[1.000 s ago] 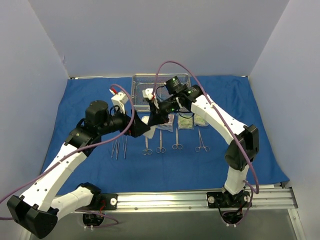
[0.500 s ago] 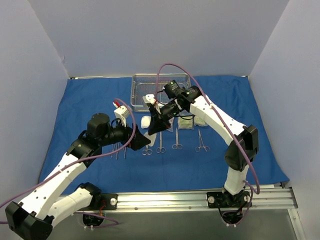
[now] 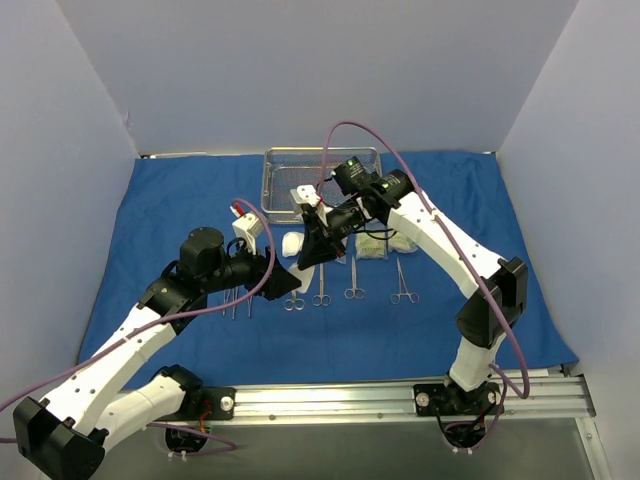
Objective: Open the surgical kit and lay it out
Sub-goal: Place the medical item in the surgical kit.
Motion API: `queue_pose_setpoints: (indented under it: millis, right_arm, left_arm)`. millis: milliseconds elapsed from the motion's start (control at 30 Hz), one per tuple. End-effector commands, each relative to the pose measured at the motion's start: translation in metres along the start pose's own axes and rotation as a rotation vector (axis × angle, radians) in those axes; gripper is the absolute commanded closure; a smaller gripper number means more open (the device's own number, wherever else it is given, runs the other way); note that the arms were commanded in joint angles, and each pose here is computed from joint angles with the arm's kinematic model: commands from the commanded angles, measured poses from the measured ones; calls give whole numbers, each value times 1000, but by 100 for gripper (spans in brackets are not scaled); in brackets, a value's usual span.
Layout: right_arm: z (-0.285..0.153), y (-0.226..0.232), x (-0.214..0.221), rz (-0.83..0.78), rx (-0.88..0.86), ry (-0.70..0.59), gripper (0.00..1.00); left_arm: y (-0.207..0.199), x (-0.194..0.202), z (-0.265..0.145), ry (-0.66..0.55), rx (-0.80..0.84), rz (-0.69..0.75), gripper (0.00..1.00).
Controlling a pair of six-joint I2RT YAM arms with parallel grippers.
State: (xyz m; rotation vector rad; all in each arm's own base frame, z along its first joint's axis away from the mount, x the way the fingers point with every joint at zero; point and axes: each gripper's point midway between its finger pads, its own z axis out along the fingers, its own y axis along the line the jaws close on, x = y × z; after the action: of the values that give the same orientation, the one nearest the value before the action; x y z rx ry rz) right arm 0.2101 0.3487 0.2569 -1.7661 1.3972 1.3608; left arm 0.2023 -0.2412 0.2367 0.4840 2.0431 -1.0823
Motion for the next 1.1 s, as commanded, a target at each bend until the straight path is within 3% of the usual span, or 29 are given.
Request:
queue_pose_setpoints:
  millis: [0,367,567,733,767,800,833,900,933,1000,1033,1067]
  right_arm:
    - [-10,25,-24,-48,-28,-45,100]
    - [-10,28,-29,-54,-42,-64,100]
    - [-11,27,-28,-48,-30,-59,100]
    - [-14,4,-31,-24,93,-45,95]
    - [-15,-3,-32,-9,139,-45,79]
    - [-20,-19,-29,95,261,-29,72]
    - [-27,-34,-39,64,368,-67,68]
    - [-47,-60,-40,145,591,-96,51]
    - [-72,-81,-43,206,796,-123,40]
    - [-105,-99,-35,284,963,-156,7]
    - [-125,-106,-37,346,1061,-214,0]
    - [-149,-115,-24,410,1123,-242,0]
  left_arm:
    - [-14,-19,-1,-62,55,43,25]
    - [-30,-16,1,-66,165,57,42]
    - [-26,-16,3,-55,142,42,75]
    - [-14,-17,1,-76,64,30,79]
    - [-10,-17,1,-80,39,20,80]
    - [-4,-13,1,-68,7,-1,82]
    - [2,-11,2,-64,-20,-11,83]
    - [19,-11,4,-70,-112,-45,84]
    - [26,-11,7,-66,-139,-55,84]
    - [44,-9,10,-52,-219,-80,87]
    - [55,-10,10,-50,-253,-92,87]
    - [60,-12,10,-46,-268,-98,88]
